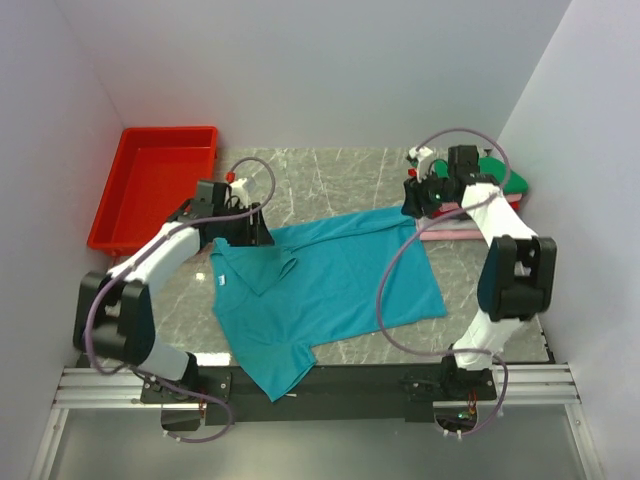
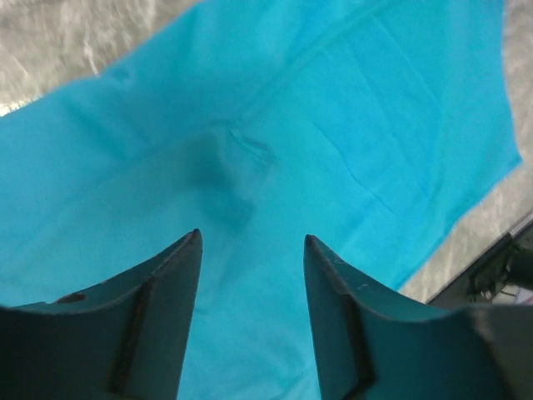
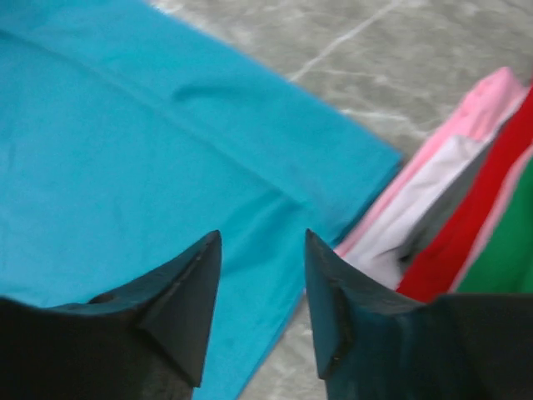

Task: Fold and stack the t-shirts
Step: Fold the tshirt

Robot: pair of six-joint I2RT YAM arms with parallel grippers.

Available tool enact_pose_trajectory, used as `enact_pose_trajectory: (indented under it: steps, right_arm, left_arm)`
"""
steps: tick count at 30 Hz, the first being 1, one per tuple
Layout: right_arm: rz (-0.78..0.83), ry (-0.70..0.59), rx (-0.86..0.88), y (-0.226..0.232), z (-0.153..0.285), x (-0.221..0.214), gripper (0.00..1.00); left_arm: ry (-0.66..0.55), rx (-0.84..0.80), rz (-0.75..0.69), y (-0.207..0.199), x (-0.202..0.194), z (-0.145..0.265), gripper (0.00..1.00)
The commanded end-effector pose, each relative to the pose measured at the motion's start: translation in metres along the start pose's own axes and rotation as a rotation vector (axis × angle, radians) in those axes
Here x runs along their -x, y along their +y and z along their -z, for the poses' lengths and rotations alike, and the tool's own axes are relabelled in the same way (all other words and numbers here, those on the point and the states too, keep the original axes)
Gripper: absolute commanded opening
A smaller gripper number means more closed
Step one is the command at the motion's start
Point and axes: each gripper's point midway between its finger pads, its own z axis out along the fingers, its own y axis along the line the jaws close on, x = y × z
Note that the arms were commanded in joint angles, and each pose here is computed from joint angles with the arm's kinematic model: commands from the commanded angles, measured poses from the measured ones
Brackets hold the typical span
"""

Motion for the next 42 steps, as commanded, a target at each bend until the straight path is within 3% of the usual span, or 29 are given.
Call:
enact_pose_trajectory:
  steps: [1, 2, 7, 18, 20, 25, 28, 32, 33, 35, 39, 42]
  right_arm:
    - [-0.089, 0.041, -0.077, -0.034, -0.01, 0.014, 0.5]
    - [-0.104, 0.052, -0.09, -0.04, -0.013, 0.015, 0.46]
    - [-0.115, 0.132, -0.164, -0.067, -0.031, 0.008, 0.41]
    - [-0.087, 0.286, -0.139, -0.063, -0.065, -0.033, 0.29]
    - [-0.07, 0.306, -0.125, -0.061, -0.065, -0.037, 0.2]
    - [-0.026, 0.393, -0.101, -0.05, -0.05, -0.062, 0.09]
    - [0.012, 0.41, -0.105, -0.044, -0.034, -0.064, 0.05]
    - [0.07, 0.4, -0.086, -0.031, -0.012, -0.06, 0.04]
    - [0.084, 0.39, -0.072, -0.026, -0.007, -0.056, 0.04]
    - [0.11, 0.374, -0.01, -0.011, -0.002, -0.053, 0.05]
    - [0.164, 0.311, 0.076, 0.015, 0.015, -0.043, 0.1]
    - [0.247, 0.271, 0.209, 0.054, 0.029, -0.044, 0.2]
  left_arm:
    - [-0.026, 0.015, 0.013, 0.004, 0.021, -0.013, 0.56]
    - [-0.031, 0.024, 0.009, 0.006, 0.024, -0.015, 0.56]
    - [-0.065, 0.107, -0.024, 0.02, 0.028, -0.01, 0.57]
    - [-0.049, 0.119, -0.042, 0.026, 0.019, -0.012, 0.57]
    - [-0.047, 0.12, -0.042, 0.026, 0.017, -0.011, 0.57]
    - [-0.093, 0.16, -0.043, 0.029, 0.026, -0.003, 0.57]
    - [-0.198, 0.189, -0.036, 0.025, 0.045, 0.015, 0.58]
    - [-0.431, 0.132, -0.032, 0.0, 0.077, 0.068, 0.72]
    - [-0.466, 0.104, 0.016, -0.005, 0.079, 0.076, 0.86]
    - [-0.527, 0.052, 0.07, -0.011, 0.077, 0.093, 0.99]
    - [-0.436, -0.108, 0.188, -0.034, 0.046, 0.093, 0.99]
    - [-0.29, -0.204, 0.296, -0.047, 0.007, 0.086, 0.9]
